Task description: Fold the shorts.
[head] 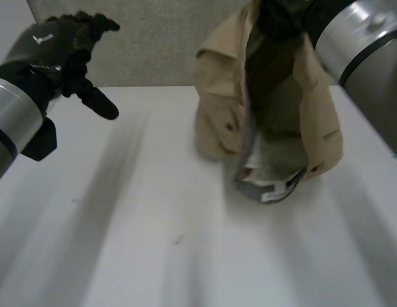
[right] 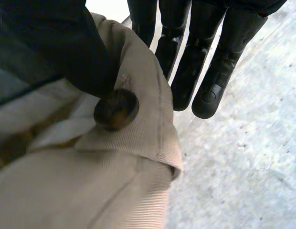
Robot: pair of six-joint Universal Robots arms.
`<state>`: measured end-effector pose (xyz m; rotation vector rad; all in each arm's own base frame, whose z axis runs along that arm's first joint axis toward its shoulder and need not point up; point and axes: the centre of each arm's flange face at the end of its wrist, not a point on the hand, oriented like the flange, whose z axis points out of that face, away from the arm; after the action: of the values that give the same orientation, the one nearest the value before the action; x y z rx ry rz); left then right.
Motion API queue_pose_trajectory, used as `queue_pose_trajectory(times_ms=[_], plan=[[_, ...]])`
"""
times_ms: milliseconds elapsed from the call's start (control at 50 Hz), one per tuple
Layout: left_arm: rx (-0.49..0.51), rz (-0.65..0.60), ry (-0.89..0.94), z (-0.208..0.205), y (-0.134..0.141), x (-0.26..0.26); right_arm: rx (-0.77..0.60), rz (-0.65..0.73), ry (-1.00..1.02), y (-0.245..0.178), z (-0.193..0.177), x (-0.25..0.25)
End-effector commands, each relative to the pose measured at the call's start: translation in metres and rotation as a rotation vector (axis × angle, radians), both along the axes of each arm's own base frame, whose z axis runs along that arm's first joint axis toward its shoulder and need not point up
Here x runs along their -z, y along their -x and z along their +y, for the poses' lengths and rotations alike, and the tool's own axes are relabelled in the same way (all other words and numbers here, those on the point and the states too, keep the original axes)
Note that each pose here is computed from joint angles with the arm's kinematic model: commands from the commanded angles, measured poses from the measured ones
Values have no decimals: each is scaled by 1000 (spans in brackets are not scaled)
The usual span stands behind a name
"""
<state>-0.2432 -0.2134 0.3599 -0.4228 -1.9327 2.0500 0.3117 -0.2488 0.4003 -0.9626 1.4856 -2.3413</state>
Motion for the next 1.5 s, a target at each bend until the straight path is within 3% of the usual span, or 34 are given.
queue_pose_trajectory(times_ms=[20, 180, 280, 420, 620, 700, 800, 860, 920, 1000, 1100, 1160, 1240, 1400, 1500], plan=[[1, 17, 35, -1, 0, -4, -4, 24, -40, 4, 7, -2], [11, -72, -147, -32, 18, 68, -33, -6, -109, 8, 10, 5], [16, -145, -286, -52, 31, 127, -126, -28, -145, 6, 16, 6], [-3, -179, -348, -75, 35, 166, -208, -8, -167, 6, 24, 9], [-43, -168, -345, -78, 20, 159, 38, -4, -184, 66, -37, 7], [-33, -163, -328, -70, 19, 151, 167, 99, -293, 107, -63, 44], [-24, -156, -310, -64, 20, 143, 256, 456, -366, 141, -69, 103], [-17, -150, -296, -61, 21, 138, 234, 563, -404, 142, -58, 113], [-11, -143, -278, -62, 24, 134, 218, 520, -423, 136, -54, 109], [9, -128, -236, -65, 33, 128, 219, 349, -422, 127, -51, 84], [80, -116, -195, -65, 62, 134, 233, 148, -433, 128, -39, 54], [120, -114, -181, -63, 79, 141, 287, 94, -528, 131, -44, 69], [152, -117, -177, -60, 92, 150, 327, 112, -579, 129, -44, 85], [312, -164, -168, -43, 125, 179, 368, 187, -722, 123, -25, 139], [352, -226, -164, -34, 134, 196, 342, 235, -723, 126, 12, 159]])
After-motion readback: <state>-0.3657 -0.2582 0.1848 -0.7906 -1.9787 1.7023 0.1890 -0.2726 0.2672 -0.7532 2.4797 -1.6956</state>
